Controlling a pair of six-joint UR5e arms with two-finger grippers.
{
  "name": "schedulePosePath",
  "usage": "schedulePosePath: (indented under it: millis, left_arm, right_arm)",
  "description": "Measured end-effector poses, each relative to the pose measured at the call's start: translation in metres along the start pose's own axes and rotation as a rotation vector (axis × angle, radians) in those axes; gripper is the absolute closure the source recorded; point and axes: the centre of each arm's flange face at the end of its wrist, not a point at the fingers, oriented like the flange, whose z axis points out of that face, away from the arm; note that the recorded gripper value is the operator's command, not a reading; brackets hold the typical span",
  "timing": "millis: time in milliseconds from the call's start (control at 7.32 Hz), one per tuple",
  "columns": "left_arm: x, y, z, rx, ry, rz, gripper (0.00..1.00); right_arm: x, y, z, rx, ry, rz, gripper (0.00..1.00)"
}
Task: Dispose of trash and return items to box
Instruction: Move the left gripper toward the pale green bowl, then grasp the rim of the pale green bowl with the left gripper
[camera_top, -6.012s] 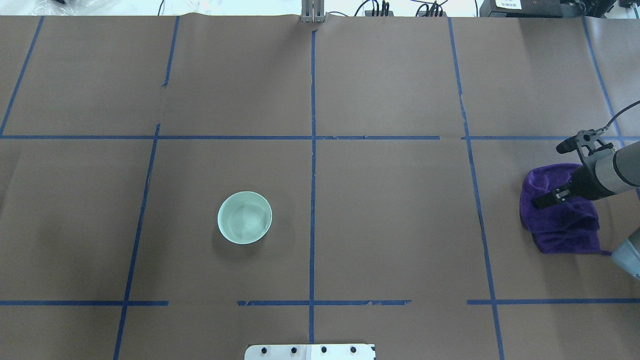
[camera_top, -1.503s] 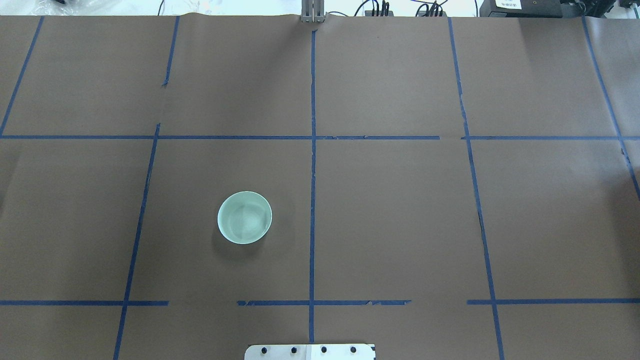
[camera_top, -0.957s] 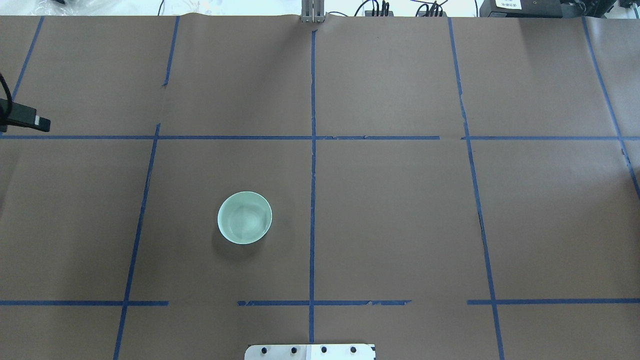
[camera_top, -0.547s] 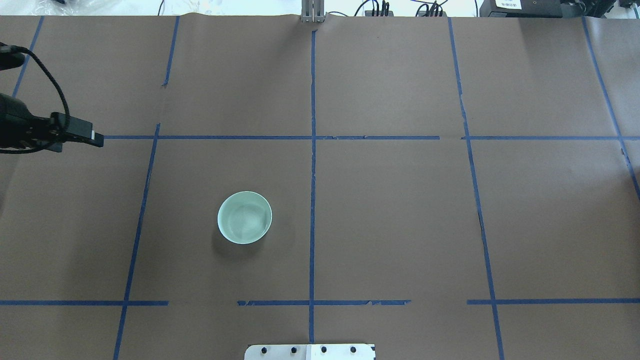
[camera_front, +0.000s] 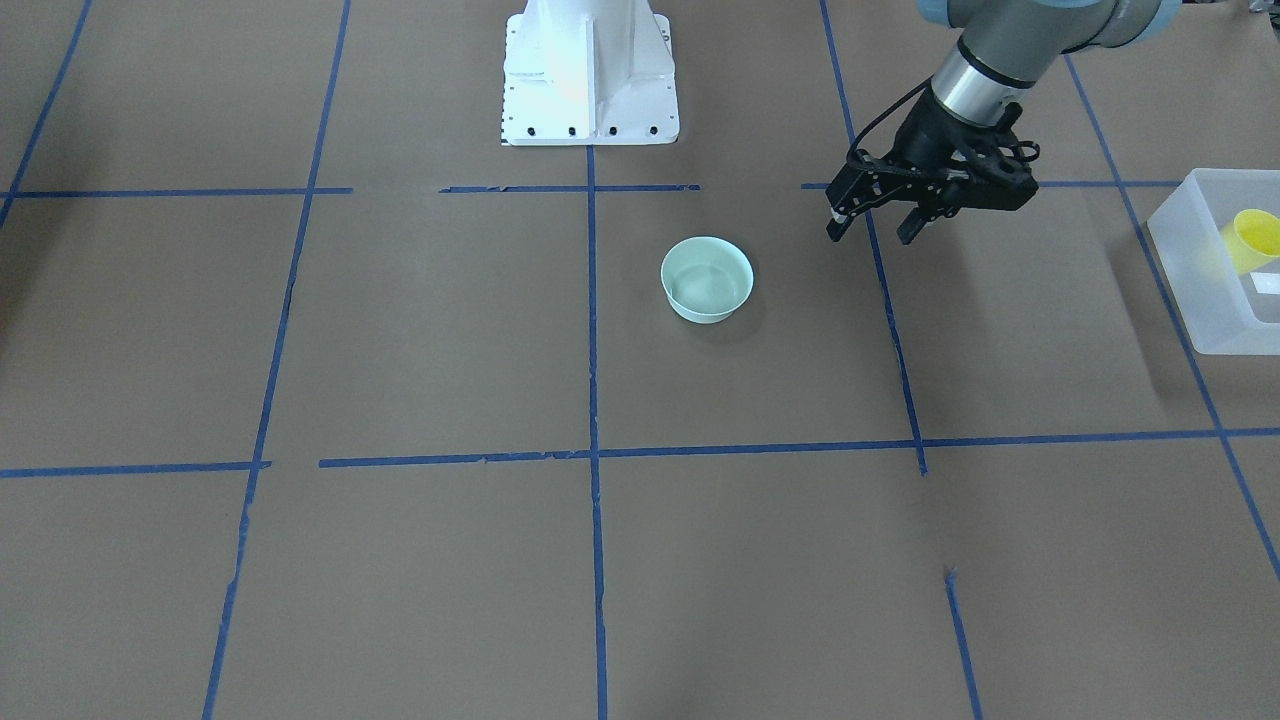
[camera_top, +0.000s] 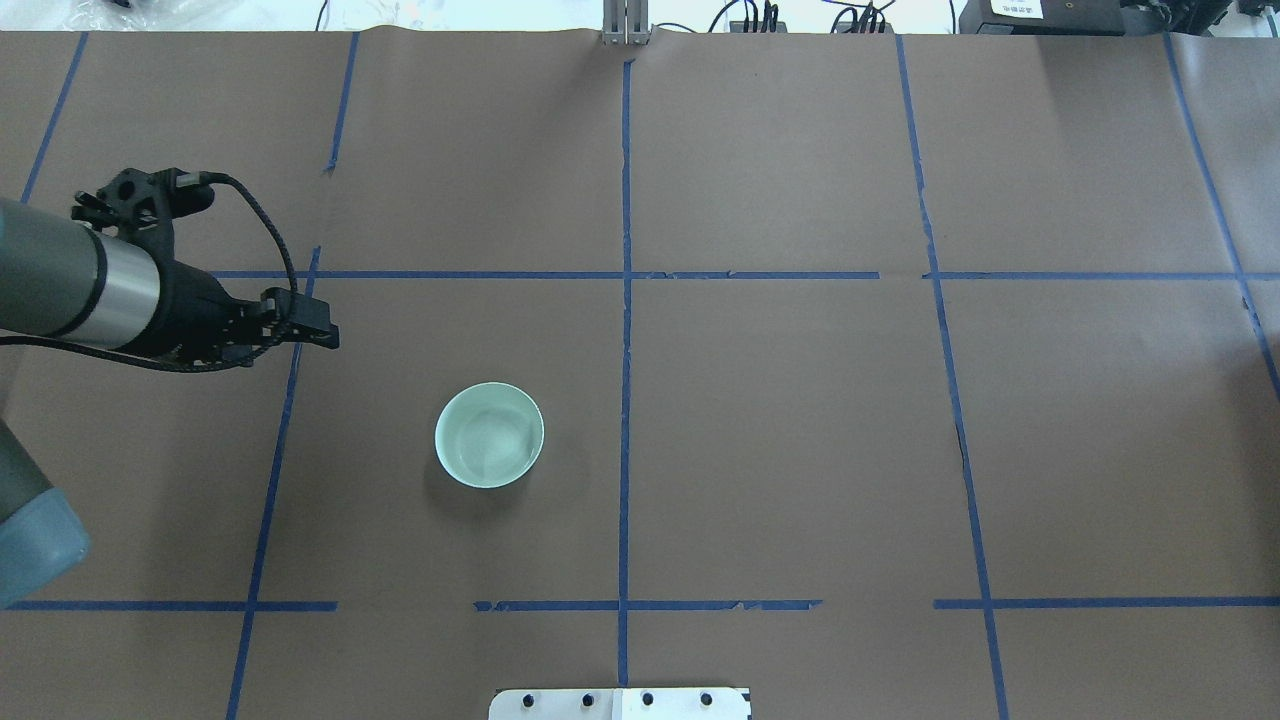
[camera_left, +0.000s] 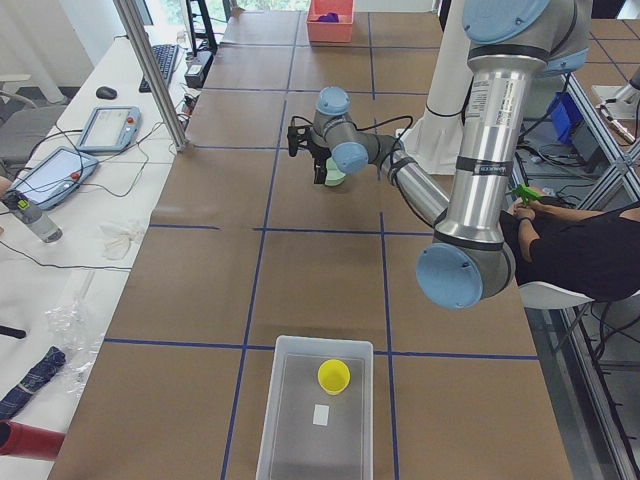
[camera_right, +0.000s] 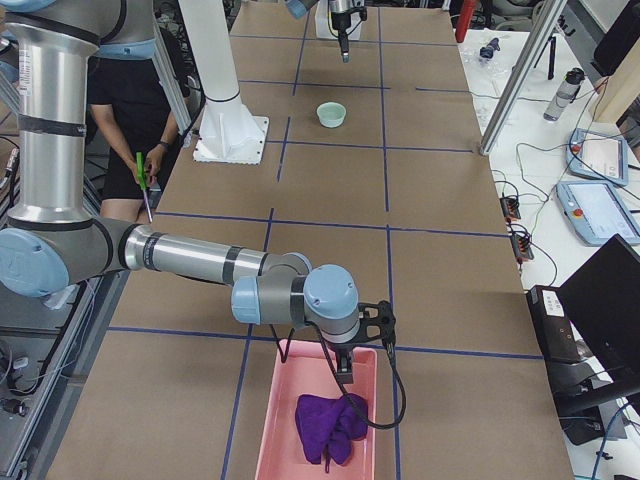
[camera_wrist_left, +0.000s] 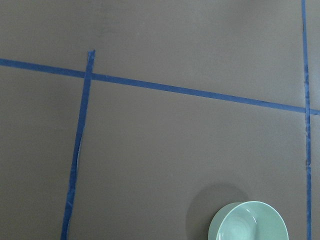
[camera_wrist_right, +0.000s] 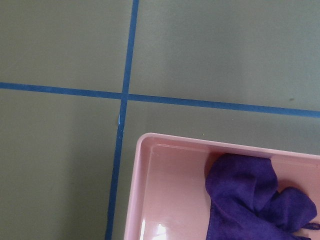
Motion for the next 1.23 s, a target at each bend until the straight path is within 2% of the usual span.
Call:
schedulePosePath:
  millis: [410,957,1230]
  left_arm:
    - [0.020,0.025,0.050,-0.027,-0.073,-0.033,0.00]
    - [0.065,0.058,0.107,-0.076,-0.094,-0.059,0.00]
    - [0.067,0.067,0.128,-0.084,-0.119,-0.060,0.01]
  right_arm:
    - [-0.042,-0.020,-0.001,0.001,-0.020,0.052,0.00]
    - [-0.053,-0.028,-0.003,0.006,-0.028,0.053,0.00]
    - [-0.054,-0.028,-0.003,0.006,-0.037,0.053,0.00]
